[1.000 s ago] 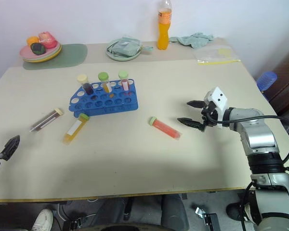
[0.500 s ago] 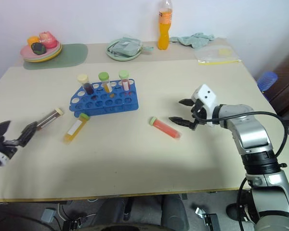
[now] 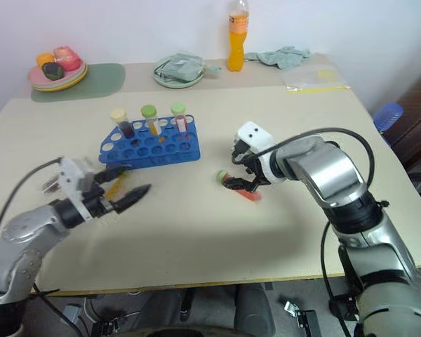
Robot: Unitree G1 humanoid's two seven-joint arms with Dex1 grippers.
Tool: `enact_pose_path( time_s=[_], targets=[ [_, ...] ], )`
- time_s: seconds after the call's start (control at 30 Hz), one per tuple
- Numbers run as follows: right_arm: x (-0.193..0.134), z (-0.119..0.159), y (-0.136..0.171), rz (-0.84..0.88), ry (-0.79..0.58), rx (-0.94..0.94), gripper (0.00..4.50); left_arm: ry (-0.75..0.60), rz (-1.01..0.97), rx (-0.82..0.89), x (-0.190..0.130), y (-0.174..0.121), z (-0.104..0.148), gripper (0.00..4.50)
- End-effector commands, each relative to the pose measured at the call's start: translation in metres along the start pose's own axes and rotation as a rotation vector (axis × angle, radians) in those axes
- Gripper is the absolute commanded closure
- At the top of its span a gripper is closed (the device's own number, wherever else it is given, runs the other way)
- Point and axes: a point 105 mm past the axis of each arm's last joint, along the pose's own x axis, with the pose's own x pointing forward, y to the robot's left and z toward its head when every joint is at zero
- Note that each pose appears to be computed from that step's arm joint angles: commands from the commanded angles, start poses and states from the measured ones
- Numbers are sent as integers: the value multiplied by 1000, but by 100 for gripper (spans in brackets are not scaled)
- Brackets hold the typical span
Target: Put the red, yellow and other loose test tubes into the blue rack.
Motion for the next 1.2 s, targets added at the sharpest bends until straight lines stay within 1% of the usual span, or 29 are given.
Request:
enact_pose_path(
  time_s=[0.03,0.33,0.4,0.5,0.53,0.67,0.7,0.73,0.8,0.83,0.9,0.93,0.97,1.0,1.07,1.13,1.17,1.2],
  targets=[
    [1,1,3,12,90,63,0,-24,-75,45,9,-18,5,9],
    [16,3,5,52,229,117,0,10,-96,23,5,-39,-14,9],
    [21,1,3,39,260,129,0,19,-92,18,3,-41,-17,9],
    [24,1,5,48,279,126,84,17,-82,6,1,-43,-19,0],
    [24,2,6,55,279,123,128,16,-80,5,1,-44,-19,0],
    [23,7,7,68,266,91,329,13,-71,2,1,-45,-18,0],
    [22,8,7,64,254,68,366,13,-68,1,1,-45,-18,0],
    [21,11,5,55,234,36,366,14,-65,-1,1,-44,-18,0],
    [19,19,3,33,156,-61,366,20,-51,1,0,-42,-18,0],
    [17,24,6,52,102,-90,366,22,-38,2,-2,-40,-19,0],
    [11,41,19,134,-91,-170,366,17,-1,-8,-6,-33,-18,0],
    [7,54,23,134,-226,-245,366,8,22,-16,-8,-29,-17,0],
    [1,70,28,132,-407,-307,366,-7,52,-29,-11,-24,-15,0],
    [-4,79,29,104,-529,-354,366,-28,85,-44,-13,-19,-12,0],
    [-8,90,32,86,-699,-378,366,-80,145,-78,-16,-9,-5,0],
    [-4,96,36,62,-810,-375,366,-132,204,-119,-19,4,1,0],
    [0,102,37,30,-882,-379,366,-146,229,-129,-19,11,3,0],
    [6,105,37,-16,-924,-380,366,-151,248,-133,-20,16,4,0]
  ],
)
